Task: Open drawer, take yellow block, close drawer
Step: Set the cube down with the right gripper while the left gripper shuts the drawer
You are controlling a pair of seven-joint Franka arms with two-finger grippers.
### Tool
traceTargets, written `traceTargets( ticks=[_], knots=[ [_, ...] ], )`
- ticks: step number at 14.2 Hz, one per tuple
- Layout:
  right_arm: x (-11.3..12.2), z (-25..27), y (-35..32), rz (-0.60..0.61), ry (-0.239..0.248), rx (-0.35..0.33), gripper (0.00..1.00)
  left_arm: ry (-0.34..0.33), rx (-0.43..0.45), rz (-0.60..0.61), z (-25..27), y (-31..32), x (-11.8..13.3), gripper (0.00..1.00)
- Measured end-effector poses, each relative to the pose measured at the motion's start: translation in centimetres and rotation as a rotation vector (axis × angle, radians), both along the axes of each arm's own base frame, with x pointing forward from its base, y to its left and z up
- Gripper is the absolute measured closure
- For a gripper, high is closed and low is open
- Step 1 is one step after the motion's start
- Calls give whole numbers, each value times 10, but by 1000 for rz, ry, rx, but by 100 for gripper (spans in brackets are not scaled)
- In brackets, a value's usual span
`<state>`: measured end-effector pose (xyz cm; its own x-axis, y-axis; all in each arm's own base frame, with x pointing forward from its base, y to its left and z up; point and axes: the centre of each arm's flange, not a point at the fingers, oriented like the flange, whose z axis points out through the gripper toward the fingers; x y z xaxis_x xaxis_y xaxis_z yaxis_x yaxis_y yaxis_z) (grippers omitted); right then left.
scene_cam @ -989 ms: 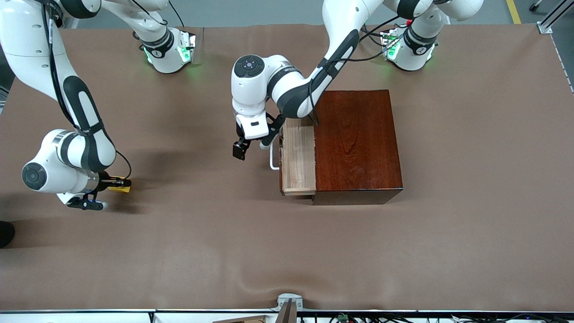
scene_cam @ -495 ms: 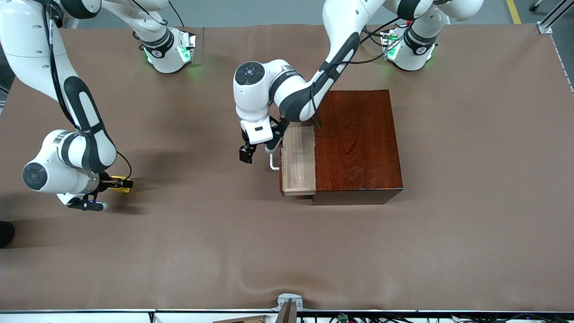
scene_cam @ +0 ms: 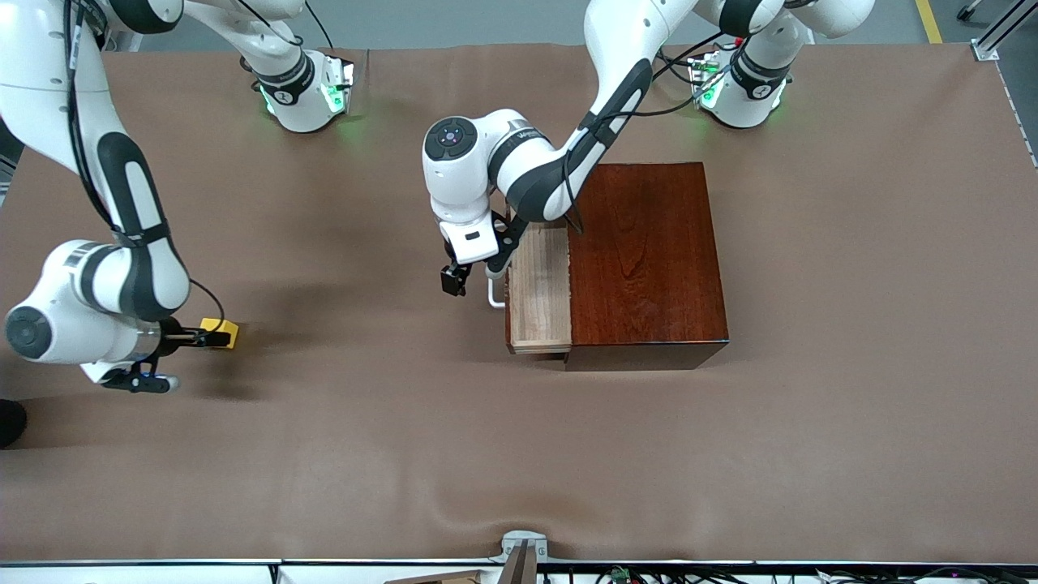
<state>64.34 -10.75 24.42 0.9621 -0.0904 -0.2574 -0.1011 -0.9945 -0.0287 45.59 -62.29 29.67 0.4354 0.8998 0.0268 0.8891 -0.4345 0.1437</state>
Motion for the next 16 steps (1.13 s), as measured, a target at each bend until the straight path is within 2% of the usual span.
traceTargets(
  ticks=[6, 9, 12, 16],
  knots=[
    [16, 81, 7, 15, 15, 19, 0, 24, 44, 10, -2, 7, 2, 0],
    [18, 119, 10, 23, 2, 23, 0, 48, 78, 30, -2, 16, 8, 0],
    [19, 164, 16, 34, -50, 22, 0, 77, 117, 53, -4, 29, 15, 0],
    [20, 235, 46, 83, -156, 16, 0, 104, 156, 67, -7, 38, 18, 0]
  ],
)
